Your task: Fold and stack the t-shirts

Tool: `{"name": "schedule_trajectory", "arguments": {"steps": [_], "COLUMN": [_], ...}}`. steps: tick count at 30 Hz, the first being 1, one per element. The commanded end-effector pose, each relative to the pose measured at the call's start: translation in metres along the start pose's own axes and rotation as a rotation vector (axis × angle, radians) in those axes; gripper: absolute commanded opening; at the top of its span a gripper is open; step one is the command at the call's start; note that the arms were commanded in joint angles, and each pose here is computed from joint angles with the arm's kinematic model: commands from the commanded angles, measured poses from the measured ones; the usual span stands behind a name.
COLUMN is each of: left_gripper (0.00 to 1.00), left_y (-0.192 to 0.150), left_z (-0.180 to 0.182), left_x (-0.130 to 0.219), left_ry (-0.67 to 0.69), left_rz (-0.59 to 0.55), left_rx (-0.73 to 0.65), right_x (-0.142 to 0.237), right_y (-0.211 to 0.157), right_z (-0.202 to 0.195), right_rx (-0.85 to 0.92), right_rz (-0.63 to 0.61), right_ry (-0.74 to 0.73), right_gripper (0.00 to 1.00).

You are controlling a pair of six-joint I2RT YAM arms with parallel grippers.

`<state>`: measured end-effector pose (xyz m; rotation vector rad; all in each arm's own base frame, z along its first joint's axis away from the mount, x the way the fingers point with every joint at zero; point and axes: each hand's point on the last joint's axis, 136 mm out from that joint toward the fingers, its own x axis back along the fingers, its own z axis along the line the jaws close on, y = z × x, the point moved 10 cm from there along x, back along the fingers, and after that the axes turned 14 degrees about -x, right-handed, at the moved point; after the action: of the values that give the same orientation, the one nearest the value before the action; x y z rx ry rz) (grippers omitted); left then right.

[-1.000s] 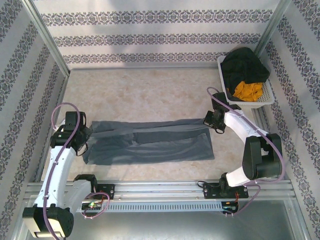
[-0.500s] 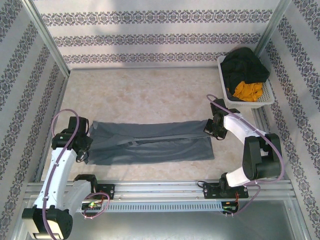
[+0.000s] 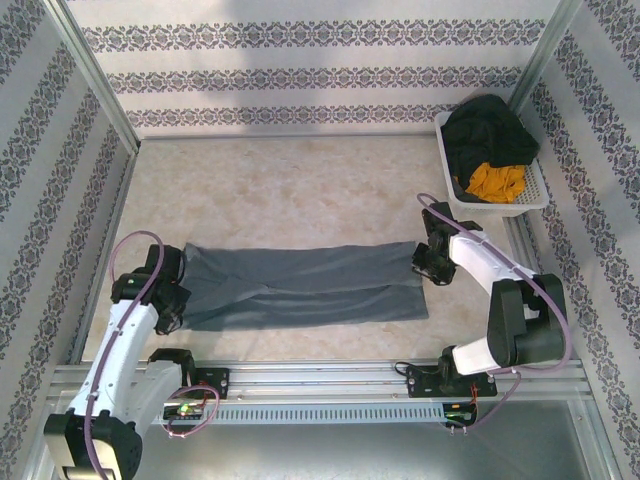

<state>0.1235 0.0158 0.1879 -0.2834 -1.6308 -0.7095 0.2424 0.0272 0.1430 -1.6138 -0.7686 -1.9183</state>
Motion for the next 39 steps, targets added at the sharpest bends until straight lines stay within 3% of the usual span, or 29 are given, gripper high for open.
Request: {"name": "schedule_trajectory", "arguments": {"steps": [1,4,9,14,19,28,31,33,36,39], "left_gripper": [0.28,0.39,0.48,0.55,0.56,0.46,0.31,0.21,0.03,0.0], "left_y": [0.007,0.024,0.061,0.095,0.12,0.126,0.124,0.123,0.126,0.134], "left_z": [-0.01,-0.027,-0.074,-0.111,-0.119,-0.125,-0.123,-0.121,-0.112,-0.105], "left_x": [0.009,0.022,0.023,-0.017,-0.047,-0.1,-0.107,-0.111,-0.113,-0.111], "left_ry": [-0.052,-0.093,-0.199,-0.261,-0.173,-0.199,-0.19,-0.182,-0.143,-0.133], "left_rz": [-0.043,-0.108,-0.161,-0.095,-0.054,0.042,0.047,0.059,0.069,0.049], "left_rx": [-0.043,-0.095,-0.167,-0.183,-0.243,-0.287,-0.271,-0.257,-0.232,-0.206], "right_x": [0.018,0.027,0.022,0.005,-0.012,-0.036,-0.042,-0.046,-0.048,-0.049], "right_y": [-0.002,0.002,0.013,0.021,0.032,0.041,0.043,0.045,0.05,0.056], "right_z": [-0.003,0.007,0.032,0.048,0.052,0.058,0.055,0.053,0.052,0.055], "right_rx": [-0.008,-0.011,-0.016,-0.062,-0.067,-0.094,-0.103,-0.106,-0.113,-0.119], "right_rz": [-0.056,-0.078,-0.056,0.007,0.017,0.081,0.087,0.089,0.092,0.092], "right_ry": [0.006,0.092,0.198,0.21,0.113,0.026,-0.033,-0.064,-0.099,-0.11], "right_gripper": [0.33,0.34,0.31,0.26,0.32,0.32,0.29,0.26,0.08,0.0]}}
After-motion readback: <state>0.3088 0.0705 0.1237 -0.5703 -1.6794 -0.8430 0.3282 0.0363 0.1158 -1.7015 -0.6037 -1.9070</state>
